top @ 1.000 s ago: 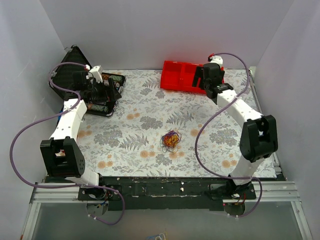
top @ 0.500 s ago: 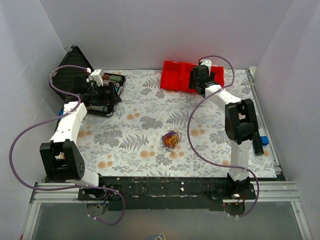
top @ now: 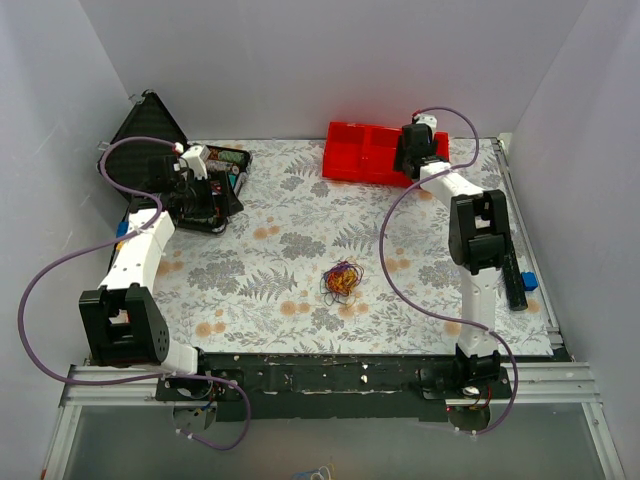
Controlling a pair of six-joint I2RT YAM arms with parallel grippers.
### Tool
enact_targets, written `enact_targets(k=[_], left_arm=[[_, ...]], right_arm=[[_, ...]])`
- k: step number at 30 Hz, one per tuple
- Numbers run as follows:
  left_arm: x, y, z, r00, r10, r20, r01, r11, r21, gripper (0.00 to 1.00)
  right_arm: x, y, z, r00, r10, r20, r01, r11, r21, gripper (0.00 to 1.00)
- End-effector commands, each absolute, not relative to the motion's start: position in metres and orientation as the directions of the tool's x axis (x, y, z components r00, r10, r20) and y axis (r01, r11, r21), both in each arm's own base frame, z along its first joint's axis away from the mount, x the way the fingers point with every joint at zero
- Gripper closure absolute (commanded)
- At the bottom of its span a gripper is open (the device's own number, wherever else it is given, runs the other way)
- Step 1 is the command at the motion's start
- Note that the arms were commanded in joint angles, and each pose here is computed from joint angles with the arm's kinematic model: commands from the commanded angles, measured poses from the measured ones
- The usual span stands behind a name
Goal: Untangle the cables
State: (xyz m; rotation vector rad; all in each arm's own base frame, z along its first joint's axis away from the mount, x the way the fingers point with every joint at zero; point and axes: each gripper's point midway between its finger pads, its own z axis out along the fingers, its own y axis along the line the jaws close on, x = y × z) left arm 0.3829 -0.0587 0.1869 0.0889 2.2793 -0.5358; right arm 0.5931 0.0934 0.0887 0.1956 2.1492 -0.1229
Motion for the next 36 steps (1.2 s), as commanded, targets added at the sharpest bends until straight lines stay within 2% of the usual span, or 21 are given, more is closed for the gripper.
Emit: enact_targets(k=[1, 5, 8, 12, 18, 24, 30, 36], left_arm=[[0.379, -0.059, 0.203, -0.654, -0.099, -0.750, 0.244, 0.911, -0.333, 0.02], [0.378, -0.062, 0.204, -0.653, -0.106, -0.750, 0.250, 0.904, -0.346, 0.02], [0.376, -0.062, 0.203, -0.654, -0.107, -0.749, 0.250, 0.904, -0.348, 0.02], [0.374, -0.063, 0.203, -0.649, -0.099, -0.755, 0.261, 0.903, -0.342, 0.02], [0.367, -0.063, 0.209, -0.631, -0.085, -0.771, 0.277, 0.904, -0.326, 0.02], [0.350, -0.067, 0.211, -0.619, -0.065, -0.783, 0.313, 0.894, -0.322, 0.02], [0.330, -0.082, 0.208, -0.623, -0.014, -0.782, 0.402, 0.852, -0.335, 0.02], [0.307, -0.112, 0.199, -0.626, 0.094, -0.774, 0.500, 0.810, -0.306, 0.02]], right_arm=[[0.599, 0.109, 0.093, -0.535, 0.116, -0.837, 0.151, 0.988, 0.040, 0.41], [0.586, 0.109, 0.072, -0.598, 0.131, -0.791, 0.157, 0.987, 0.045, 0.67], [0.567, 0.112, 0.061, -0.622, 0.130, -0.772, 0.150, 0.988, 0.046, 0.77], [0.541, 0.116, 0.062, -0.612, 0.123, -0.781, 0.130, 0.990, 0.054, 0.79], [0.500, 0.134, 0.057, -0.639, 0.076, -0.766, 0.072, 0.997, 0.039, 0.89], [0.447, 0.160, 0.060, -0.666, 0.045, -0.745, 0.035, 0.999, 0.028, 0.89], [0.386, 0.176, 0.054, -0.677, 0.108, -0.728, 0.068, 0.994, 0.084, 0.88], [0.345, 0.193, 0.050, -0.677, 0.161, -0.718, 0.119, 0.987, 0.109, 0.88]])
